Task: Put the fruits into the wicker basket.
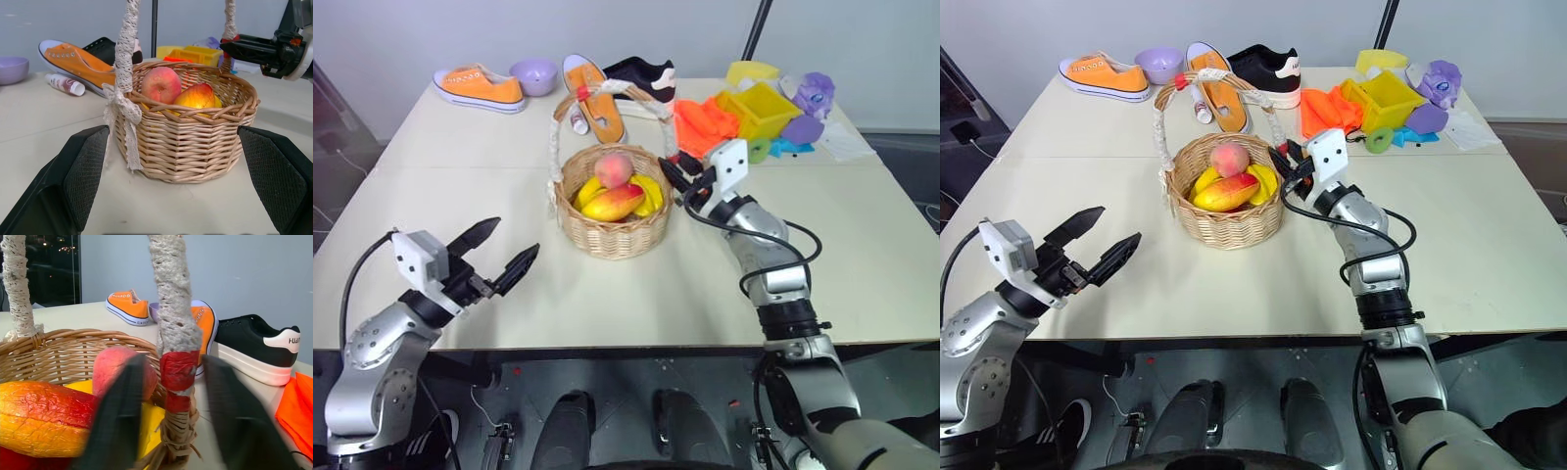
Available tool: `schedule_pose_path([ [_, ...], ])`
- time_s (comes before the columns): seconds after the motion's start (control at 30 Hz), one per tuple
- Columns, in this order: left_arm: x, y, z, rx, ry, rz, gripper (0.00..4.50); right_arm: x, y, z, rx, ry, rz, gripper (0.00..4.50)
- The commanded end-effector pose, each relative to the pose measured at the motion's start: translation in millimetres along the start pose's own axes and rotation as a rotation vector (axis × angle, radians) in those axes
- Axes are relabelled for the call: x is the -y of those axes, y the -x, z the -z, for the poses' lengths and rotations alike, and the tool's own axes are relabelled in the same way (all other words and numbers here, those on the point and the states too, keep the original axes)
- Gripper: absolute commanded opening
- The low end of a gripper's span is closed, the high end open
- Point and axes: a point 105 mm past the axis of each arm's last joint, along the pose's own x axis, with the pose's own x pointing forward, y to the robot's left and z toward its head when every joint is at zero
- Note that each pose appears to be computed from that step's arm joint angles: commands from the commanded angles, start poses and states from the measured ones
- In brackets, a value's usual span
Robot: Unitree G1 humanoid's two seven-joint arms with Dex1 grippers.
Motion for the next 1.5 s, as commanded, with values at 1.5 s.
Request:
schedule_pose_path([
  [1.5,82.9,-121.4,17.3,0.055,0.035,0.718,4.50,146.9,258.2,-59.3,-0.015,0.277,1.088,0.02],
])
